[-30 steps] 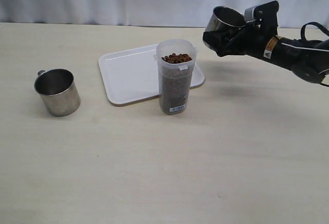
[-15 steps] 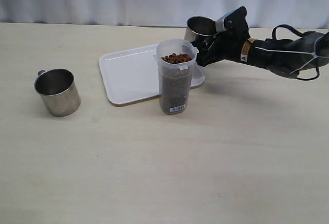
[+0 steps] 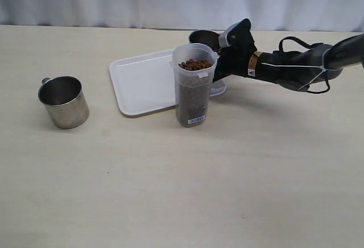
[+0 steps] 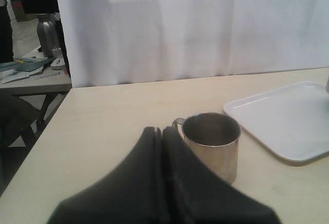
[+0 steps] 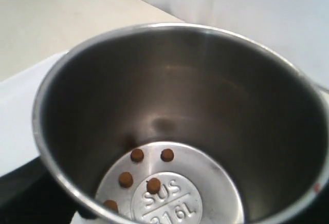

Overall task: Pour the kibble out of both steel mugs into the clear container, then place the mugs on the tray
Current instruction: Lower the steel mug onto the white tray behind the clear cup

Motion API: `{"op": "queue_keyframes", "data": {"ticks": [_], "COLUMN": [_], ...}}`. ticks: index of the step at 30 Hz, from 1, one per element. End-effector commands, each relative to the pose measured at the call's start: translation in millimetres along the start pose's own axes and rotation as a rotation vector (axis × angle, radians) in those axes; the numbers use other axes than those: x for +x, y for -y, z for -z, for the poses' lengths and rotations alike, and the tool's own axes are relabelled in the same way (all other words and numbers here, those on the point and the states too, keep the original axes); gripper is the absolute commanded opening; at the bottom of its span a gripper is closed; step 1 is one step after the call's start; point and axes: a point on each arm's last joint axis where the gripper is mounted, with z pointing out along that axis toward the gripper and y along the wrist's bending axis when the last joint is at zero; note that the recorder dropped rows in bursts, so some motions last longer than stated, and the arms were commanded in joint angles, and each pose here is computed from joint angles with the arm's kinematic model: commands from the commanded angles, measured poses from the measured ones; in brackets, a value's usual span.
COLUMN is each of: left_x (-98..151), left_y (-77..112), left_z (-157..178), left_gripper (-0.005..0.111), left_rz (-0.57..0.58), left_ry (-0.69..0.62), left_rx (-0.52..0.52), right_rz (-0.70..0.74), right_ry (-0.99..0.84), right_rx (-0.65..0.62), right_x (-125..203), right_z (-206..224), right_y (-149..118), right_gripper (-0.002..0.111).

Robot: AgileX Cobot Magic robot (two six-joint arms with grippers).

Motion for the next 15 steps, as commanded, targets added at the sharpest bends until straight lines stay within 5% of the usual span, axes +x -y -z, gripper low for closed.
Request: {"op": "queue_keyframes", "data": {"ticks": [1, 15], "left_x": [0.1, 0.1], "left_y": [0.0, 0.0], "left_z": [0.0, 0.0], "left_gripper": [0.000, 0.000], "left_rz": [0.000, 0.000], "left_ry": [0.009, 0.009], "left_rx": [0.001, 0.001], "right_rz": [0.003, 0.016], "right_ry": [0.025, -0.013], "right_rx": [0.007, 0.021], "right_x": [-2.6, 13.7], "right_z": [-9.2, -26.9], "right_y": [-0.9, -0.6], "right_gripper": [0.005, 0.005]}}
